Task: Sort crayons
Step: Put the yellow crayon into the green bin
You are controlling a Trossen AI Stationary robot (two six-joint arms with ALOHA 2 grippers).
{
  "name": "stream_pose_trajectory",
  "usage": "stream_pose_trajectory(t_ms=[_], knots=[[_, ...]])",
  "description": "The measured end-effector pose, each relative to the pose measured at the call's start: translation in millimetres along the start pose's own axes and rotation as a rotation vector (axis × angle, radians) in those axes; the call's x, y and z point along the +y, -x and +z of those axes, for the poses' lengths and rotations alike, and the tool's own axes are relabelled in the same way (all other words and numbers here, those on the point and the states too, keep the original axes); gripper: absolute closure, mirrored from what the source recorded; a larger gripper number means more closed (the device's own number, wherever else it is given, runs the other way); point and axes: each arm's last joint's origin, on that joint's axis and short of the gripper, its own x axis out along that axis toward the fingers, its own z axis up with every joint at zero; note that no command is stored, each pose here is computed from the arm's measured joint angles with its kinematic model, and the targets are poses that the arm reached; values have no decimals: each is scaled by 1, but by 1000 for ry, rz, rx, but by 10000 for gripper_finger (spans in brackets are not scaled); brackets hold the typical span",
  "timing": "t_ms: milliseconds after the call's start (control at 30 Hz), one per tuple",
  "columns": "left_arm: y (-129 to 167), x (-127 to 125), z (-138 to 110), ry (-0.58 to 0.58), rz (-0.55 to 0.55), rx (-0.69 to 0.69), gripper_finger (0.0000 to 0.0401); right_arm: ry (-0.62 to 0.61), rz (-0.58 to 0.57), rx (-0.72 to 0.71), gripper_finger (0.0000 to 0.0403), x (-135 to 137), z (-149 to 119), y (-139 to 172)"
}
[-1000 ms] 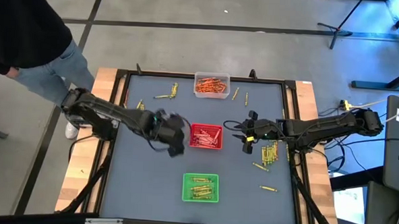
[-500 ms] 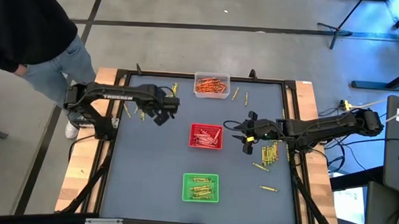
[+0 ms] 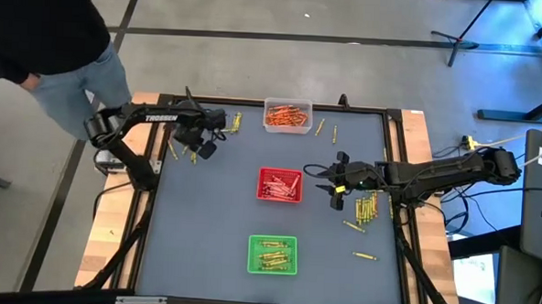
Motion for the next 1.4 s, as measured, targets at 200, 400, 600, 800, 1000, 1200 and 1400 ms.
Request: stream_pose_trajectory(t_ms=[200,400,600,800,1000,1200,1400], knots=[[-20,10,-1,1,-15,41,287,0,0,0,233,0,0,0],[-37,17,1,7,-54,41,287,0,0,0,233,0,0,0],[-47,19,2,0,-135,37,287,0,0,0,233,0,0,0],[-49,24,5,9,-184,58,291,0,1,0,233,0,0,0],[-53,30,8,32,-253,81,333,0,1,0,233,0,0,0],[-56,38,10,45,-273,94,384,0,1,0,233,0,0,0],[-56,39,10,43,-261,96,393,1,1,0,233,0,0,0]])
